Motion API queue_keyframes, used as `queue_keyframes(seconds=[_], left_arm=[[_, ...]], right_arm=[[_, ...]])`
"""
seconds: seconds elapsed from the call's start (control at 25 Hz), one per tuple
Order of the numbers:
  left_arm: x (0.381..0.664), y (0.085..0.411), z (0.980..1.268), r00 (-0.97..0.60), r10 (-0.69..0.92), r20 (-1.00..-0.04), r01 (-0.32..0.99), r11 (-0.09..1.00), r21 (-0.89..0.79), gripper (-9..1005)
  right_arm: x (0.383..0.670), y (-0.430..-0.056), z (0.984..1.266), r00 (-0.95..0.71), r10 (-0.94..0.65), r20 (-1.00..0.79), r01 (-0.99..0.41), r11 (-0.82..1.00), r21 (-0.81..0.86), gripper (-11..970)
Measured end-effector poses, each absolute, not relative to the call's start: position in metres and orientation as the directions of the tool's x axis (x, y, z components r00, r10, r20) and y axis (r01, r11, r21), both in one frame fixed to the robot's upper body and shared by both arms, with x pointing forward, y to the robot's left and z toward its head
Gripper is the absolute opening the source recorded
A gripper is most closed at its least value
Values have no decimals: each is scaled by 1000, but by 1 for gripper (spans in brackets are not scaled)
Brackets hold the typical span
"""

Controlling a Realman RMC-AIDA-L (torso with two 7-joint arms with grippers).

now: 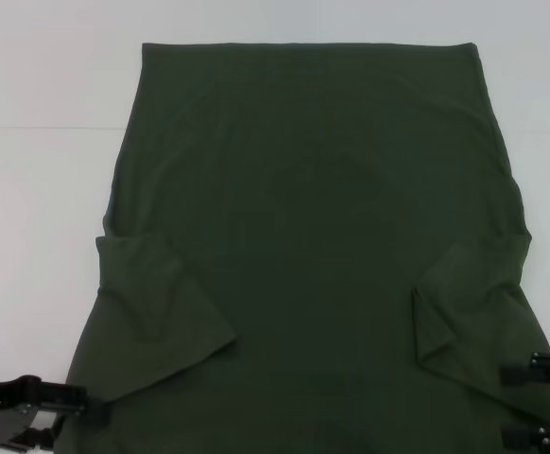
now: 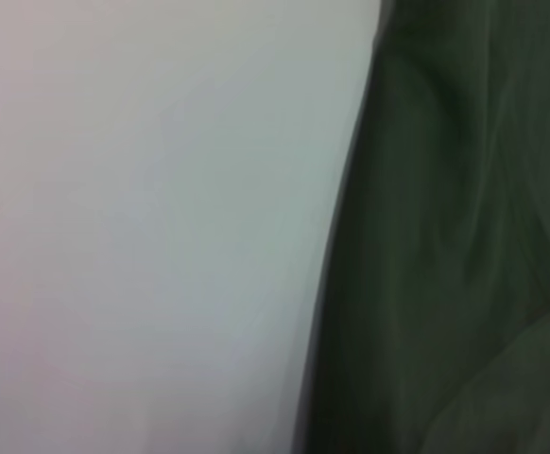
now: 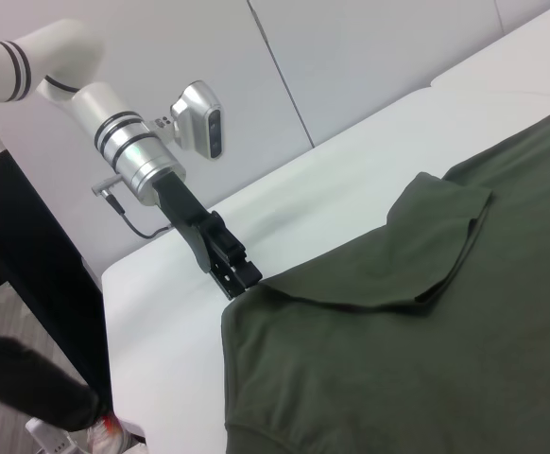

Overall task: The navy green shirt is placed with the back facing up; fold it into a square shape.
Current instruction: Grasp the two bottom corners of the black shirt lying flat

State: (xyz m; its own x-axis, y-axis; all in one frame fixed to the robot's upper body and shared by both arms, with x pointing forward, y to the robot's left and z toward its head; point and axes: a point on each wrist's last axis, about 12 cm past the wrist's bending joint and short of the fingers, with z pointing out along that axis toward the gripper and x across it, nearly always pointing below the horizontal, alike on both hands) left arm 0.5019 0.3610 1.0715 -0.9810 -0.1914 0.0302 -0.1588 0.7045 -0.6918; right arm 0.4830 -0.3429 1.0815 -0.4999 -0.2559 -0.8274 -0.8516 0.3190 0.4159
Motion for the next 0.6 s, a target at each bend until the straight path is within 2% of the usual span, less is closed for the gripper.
queue_keyframes(seconds=[0.6], left_arm=[[513,355,1075,-987,-161,-3,-119,744,-657,862]], right_arm=[[486,-343,1084,-494,-258,-830,-855,317,410,936]])
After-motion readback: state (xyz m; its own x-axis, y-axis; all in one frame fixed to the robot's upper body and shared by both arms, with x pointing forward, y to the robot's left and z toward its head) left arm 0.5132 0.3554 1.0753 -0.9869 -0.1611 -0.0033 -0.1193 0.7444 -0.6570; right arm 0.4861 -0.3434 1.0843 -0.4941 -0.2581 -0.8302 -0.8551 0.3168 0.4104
